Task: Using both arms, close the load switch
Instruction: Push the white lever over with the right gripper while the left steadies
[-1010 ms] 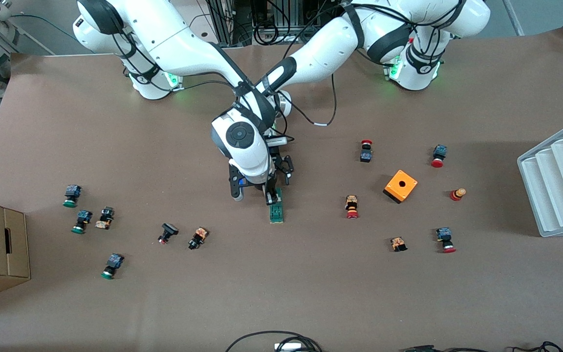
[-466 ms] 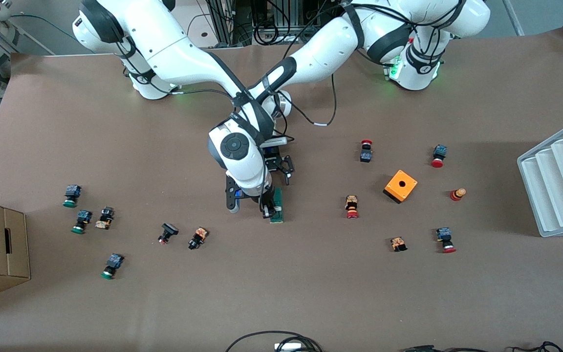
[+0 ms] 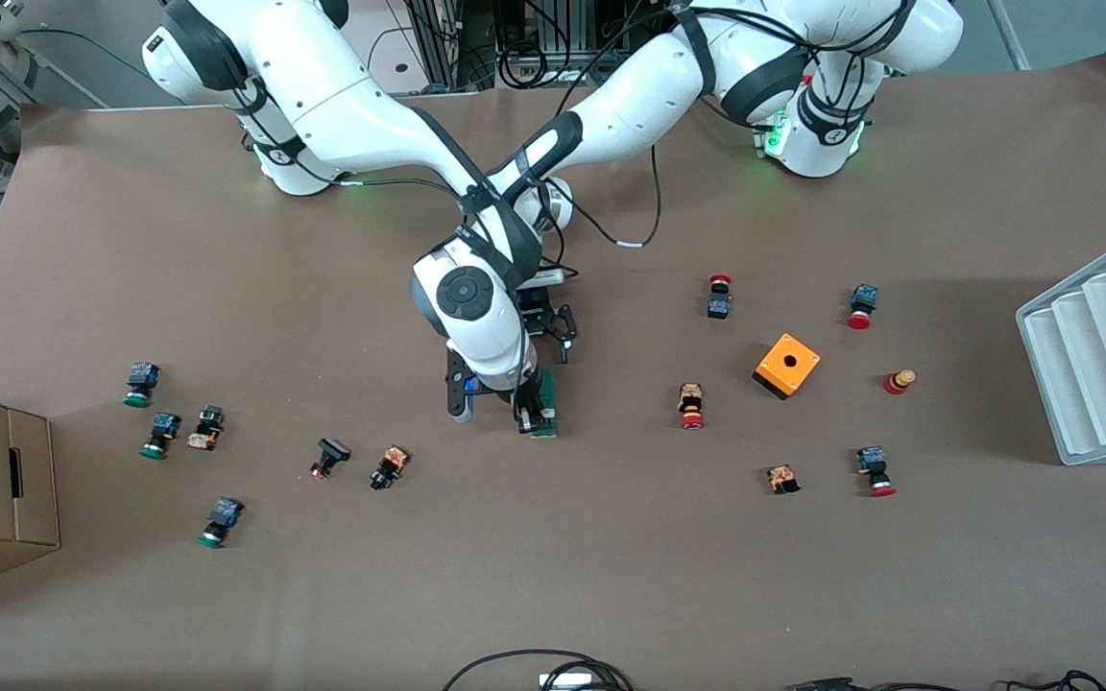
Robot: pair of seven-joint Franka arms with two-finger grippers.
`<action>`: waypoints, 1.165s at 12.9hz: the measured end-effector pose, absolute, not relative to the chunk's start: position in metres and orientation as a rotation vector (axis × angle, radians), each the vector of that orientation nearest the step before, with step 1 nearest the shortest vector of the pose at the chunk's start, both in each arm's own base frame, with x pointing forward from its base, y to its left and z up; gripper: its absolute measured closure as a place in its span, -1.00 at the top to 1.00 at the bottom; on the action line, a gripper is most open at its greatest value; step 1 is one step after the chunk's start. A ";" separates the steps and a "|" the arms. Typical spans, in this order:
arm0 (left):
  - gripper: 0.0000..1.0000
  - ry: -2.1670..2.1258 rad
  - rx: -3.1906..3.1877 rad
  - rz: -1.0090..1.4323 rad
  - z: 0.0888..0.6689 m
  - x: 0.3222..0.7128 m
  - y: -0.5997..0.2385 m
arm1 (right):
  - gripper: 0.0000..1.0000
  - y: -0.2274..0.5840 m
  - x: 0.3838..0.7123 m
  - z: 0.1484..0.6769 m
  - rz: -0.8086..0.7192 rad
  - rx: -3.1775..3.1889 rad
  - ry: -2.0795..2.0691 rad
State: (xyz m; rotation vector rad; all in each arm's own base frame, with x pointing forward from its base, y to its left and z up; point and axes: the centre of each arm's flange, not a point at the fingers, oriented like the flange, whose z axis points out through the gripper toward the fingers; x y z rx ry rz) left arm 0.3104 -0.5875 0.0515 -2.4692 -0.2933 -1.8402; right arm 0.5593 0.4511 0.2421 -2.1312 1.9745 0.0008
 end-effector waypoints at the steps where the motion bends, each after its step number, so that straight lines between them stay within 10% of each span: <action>1: 1.00 -0.293 -2.469 -1.840 0.052 0.310 -0.587 | -0.56 0.452 0.561 0.242 0.003 -2.133 1.979; 15: 1.00 -0.293 -2.469 -1.840 0.052 0.310 -0.587 | -0.39 0.451 0.585 0.226 -0.017 -2.097 1.986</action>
